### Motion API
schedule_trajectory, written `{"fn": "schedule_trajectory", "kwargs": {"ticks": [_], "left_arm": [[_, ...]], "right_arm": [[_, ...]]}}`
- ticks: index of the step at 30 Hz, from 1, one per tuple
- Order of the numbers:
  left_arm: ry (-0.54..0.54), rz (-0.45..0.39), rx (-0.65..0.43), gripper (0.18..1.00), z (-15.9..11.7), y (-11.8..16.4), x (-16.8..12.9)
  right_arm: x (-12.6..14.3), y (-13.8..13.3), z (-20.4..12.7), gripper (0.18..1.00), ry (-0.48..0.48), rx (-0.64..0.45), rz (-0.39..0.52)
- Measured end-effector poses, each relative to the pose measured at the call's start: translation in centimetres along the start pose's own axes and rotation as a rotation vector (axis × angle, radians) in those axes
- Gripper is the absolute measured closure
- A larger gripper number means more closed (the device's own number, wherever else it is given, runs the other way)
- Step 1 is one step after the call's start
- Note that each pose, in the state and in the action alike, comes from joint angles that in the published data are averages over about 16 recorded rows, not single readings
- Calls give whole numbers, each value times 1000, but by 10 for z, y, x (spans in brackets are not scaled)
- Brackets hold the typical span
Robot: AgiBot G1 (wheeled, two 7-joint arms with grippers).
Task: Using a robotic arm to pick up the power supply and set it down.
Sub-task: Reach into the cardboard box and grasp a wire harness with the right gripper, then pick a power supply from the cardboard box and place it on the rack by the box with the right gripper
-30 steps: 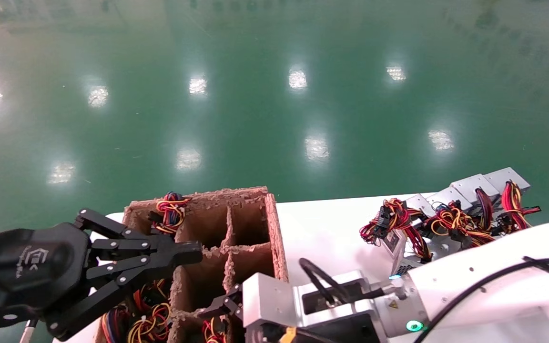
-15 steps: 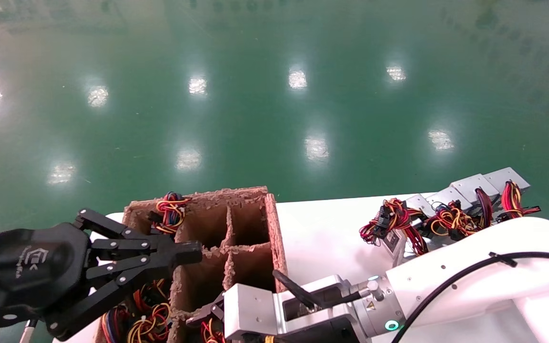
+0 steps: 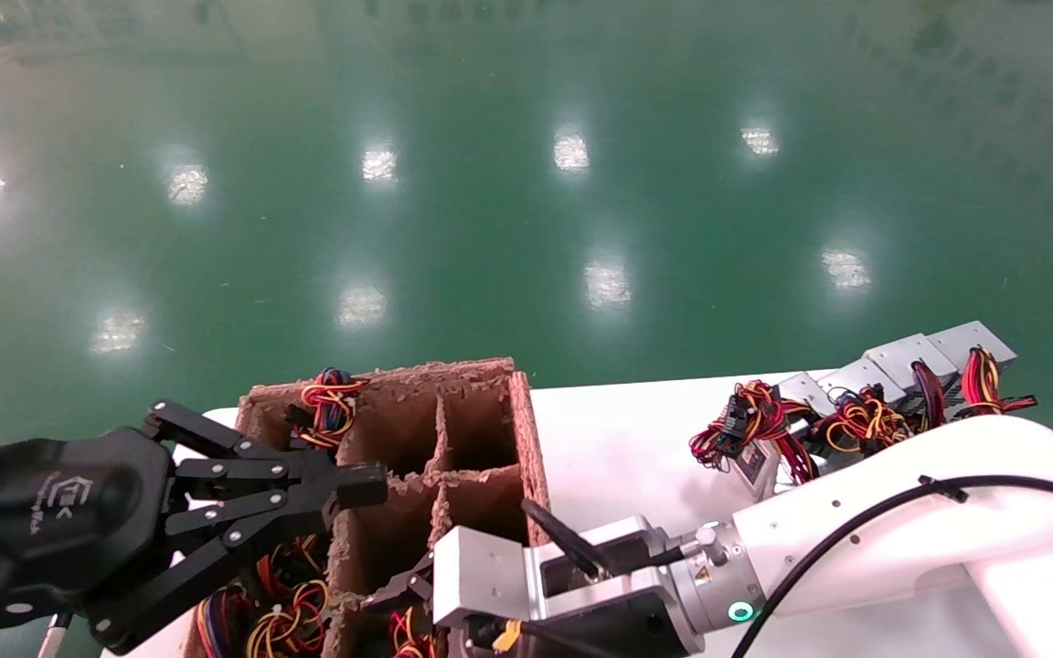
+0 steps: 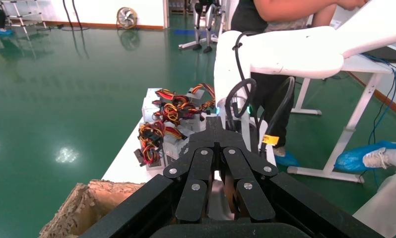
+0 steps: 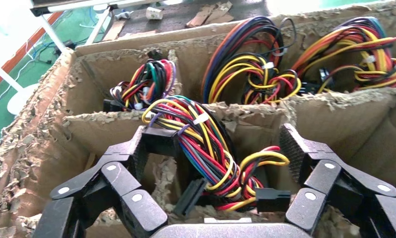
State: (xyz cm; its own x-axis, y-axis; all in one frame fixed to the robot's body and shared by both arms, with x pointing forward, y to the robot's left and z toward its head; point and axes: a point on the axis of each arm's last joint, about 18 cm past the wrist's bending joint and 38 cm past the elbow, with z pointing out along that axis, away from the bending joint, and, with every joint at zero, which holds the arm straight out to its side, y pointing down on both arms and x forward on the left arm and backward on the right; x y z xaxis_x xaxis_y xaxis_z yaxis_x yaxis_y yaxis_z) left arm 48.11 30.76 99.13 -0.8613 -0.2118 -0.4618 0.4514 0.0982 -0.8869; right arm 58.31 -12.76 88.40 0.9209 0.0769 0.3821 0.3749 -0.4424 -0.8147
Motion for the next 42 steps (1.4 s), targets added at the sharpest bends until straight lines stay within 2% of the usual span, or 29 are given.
{"fn": "schedule_trajectory", "kwargs": {"ticks": [7, 13, 29, 35, 42], "left_arm": [[0, 0, 0, 993, 0, 0, 0], [0, 0, 0, 993, 0, 0, 0], [0, 0, 0, 993, 0, 0, 0], [0, 0, 0, 993, 0, 0, 0], [0, 0, 0, 993, 0, 0, 0]], "right_arm": [[3, 2, -1, 277, 7, 2, 9], [4, 5, -4, 373, 13, 7, 17], [6, 3, -17, 750, 22, 64, 49], [5, -1, -27, 855, 24, 108, 59], [3, -5, -41, 921, 23, 172, 79]]}}
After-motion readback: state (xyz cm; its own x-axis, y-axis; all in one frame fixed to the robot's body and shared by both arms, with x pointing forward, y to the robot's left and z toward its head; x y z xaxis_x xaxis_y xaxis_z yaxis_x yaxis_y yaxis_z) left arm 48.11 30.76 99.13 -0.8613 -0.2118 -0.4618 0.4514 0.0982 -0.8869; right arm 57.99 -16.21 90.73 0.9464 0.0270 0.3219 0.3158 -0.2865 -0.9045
